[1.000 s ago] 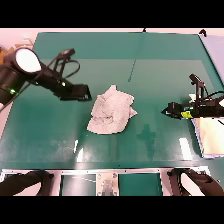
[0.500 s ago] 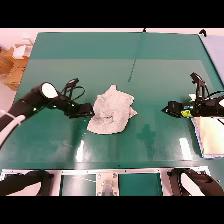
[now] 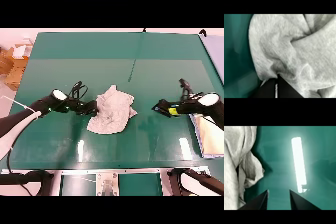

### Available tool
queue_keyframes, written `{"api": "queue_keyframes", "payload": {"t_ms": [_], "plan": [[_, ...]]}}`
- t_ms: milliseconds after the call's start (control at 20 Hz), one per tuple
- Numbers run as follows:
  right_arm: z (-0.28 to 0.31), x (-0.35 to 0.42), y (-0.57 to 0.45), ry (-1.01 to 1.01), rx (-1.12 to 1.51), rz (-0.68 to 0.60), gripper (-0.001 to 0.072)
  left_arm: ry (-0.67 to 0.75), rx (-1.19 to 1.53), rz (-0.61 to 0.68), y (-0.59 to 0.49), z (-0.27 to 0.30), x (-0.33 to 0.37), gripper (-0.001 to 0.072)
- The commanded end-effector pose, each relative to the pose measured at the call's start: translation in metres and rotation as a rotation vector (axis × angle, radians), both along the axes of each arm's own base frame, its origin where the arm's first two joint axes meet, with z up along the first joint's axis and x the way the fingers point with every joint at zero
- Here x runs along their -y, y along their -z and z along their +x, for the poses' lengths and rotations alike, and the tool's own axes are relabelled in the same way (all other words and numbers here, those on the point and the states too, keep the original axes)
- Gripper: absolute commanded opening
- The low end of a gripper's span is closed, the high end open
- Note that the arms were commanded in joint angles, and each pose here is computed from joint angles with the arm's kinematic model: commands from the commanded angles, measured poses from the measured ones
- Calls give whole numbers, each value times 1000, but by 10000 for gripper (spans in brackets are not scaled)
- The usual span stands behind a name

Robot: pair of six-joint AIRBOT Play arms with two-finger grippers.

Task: Fold the shirts.

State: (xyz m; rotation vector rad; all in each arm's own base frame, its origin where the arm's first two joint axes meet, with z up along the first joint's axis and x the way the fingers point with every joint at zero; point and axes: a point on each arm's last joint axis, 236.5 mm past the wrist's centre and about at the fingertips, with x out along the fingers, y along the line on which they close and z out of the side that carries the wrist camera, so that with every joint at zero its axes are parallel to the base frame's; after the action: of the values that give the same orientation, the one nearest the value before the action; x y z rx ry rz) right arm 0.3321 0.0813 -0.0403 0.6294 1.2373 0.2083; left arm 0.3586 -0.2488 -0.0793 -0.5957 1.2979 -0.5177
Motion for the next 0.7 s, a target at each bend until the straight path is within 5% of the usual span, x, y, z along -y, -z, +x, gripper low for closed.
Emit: {"api": "queue_keyframes", "payload": {"t_ms": [0, 300, 350, 450, 650], "plan": [[22, -39, 37, -1, -87, 184, 380, 2, 39, -21, -7, 10, 5, 22], [19, -108, 64, -176, -199, 229, 344, 64, 24, -3, -7, 0, 2, 22], [15, -116, 61, -201, -217, 247, 290, 71, 16, -11, -10, 0, 0, 22], [11, -119, 56, -229, -228, 258, 54, 81, -5, -28, -21, 4, -12, 21], [45, -49, 51, -152, -165, 149, 8, 26, -56, 92, -29, 12, -78, 21]]}}
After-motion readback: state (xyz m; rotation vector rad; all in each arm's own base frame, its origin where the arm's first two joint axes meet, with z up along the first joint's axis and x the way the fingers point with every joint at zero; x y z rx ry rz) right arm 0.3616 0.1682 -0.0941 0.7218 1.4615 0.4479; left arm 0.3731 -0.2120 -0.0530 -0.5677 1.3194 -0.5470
